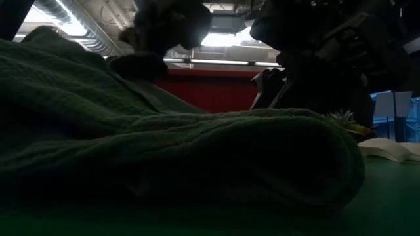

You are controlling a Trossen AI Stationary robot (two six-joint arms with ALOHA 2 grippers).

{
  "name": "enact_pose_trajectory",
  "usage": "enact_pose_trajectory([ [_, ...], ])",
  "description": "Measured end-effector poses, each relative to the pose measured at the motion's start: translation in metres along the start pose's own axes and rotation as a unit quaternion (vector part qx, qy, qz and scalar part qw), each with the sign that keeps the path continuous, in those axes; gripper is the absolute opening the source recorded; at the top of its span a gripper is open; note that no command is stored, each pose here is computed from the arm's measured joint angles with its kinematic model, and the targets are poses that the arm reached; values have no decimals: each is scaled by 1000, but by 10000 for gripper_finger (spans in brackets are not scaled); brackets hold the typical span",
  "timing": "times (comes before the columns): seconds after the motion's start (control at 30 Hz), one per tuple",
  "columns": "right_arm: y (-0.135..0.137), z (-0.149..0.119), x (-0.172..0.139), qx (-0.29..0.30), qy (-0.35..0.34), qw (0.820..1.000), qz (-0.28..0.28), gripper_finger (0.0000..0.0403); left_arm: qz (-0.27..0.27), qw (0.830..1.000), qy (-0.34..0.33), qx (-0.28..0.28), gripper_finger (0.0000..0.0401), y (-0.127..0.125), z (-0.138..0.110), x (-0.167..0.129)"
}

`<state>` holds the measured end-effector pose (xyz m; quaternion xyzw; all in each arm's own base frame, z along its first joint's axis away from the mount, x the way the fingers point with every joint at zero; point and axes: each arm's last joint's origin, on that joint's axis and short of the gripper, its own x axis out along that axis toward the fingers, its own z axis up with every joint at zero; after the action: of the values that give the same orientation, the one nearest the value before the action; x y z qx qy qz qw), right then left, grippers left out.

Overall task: Fold Laundry from Bin
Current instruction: Fold the green polo shirt from the red laundry bin

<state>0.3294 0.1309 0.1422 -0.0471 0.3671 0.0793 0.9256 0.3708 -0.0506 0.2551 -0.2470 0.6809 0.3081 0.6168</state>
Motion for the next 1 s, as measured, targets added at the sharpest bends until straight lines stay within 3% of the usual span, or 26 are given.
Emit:
enact_pose_trajectory([
  [0.1,0,0,0,0,0,1000,0,209,25,1000,9,-7,1,-3,-15,-9],
  [0.7,0,0,0,0,0,1000,0,209,19,999,-17,-32,0,-35,-84,-16],
  [1.0,0,-1,0,0,2,1000,0,209,2,996,-80,-40,0,-11,-102,-41],
])
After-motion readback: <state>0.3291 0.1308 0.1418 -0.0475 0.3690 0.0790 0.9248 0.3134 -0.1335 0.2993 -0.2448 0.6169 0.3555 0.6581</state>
